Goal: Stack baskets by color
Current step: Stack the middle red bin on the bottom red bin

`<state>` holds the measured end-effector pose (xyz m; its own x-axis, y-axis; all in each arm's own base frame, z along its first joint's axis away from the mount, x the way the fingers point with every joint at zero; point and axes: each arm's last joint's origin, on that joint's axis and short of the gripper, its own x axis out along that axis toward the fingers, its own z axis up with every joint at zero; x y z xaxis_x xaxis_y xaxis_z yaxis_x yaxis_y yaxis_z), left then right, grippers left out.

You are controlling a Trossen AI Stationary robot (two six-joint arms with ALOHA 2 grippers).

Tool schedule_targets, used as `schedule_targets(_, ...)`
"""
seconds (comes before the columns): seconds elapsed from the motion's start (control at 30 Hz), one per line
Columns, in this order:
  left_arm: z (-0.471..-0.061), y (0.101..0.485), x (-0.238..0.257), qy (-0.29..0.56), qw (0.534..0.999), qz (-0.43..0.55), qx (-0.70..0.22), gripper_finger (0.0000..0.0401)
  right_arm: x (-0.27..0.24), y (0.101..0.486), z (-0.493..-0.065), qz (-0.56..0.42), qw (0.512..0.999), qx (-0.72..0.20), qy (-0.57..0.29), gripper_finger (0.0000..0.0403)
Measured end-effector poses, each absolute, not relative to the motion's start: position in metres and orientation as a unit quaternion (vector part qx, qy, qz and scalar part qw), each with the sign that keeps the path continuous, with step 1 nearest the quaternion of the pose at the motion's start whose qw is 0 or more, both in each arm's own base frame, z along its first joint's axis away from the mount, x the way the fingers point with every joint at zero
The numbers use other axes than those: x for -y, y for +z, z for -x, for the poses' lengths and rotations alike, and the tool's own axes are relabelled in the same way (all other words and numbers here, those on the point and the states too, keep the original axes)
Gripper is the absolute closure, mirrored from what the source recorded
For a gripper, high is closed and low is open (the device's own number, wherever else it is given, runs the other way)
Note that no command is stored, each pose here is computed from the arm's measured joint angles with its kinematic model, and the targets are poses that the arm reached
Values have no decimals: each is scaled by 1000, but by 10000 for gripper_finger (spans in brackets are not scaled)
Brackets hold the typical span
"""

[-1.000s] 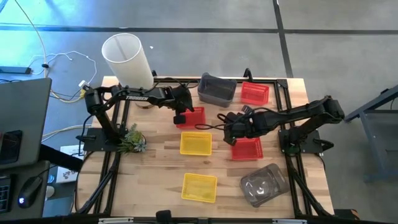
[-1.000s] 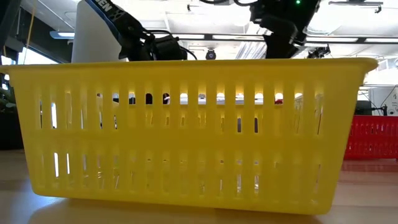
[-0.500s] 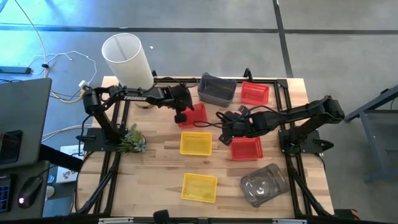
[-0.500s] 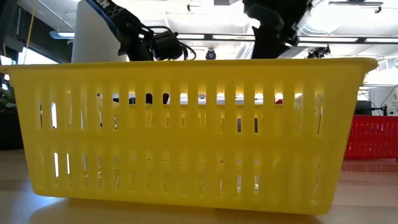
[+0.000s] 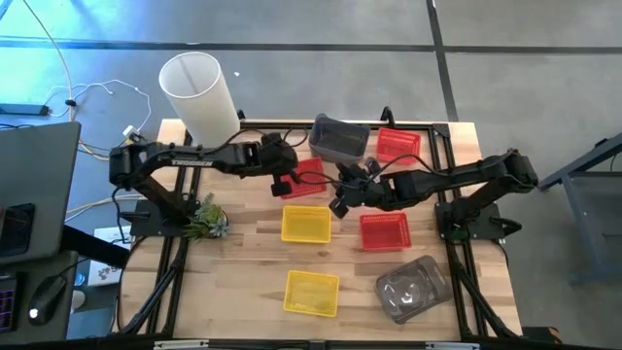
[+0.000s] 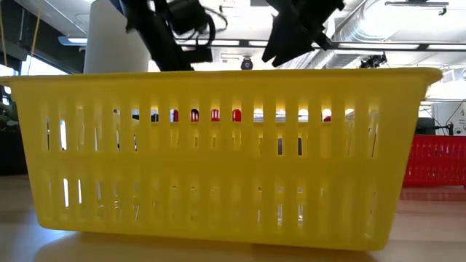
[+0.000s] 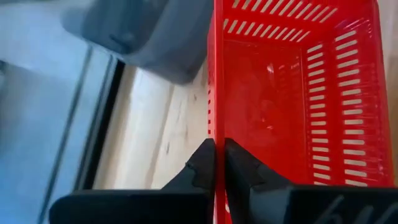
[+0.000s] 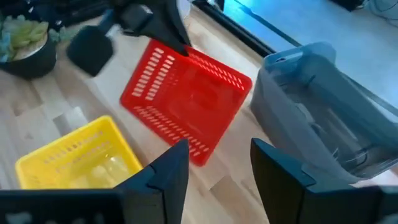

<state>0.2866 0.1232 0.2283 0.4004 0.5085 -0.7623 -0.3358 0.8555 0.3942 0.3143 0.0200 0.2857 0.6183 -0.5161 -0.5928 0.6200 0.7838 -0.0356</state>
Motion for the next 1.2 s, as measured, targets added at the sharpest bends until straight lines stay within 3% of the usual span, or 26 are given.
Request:
schedule_targets(0.4, -290, 256, -83, 281, 853, -122, -423, 401, 4, 288, -318, -105, 891, -287, -335, 199)
schedule_targets(1.07, -299, 258, -49, 279, 871, -116, -388, 401, 14, 261, -338, -130, 887, -327, -300, 199)
schedule_targets(1.2, -301, 260, -47, 274, 875, -122, -379, 401, 14, 257, -340, -129, 884, -332, -302, 225)
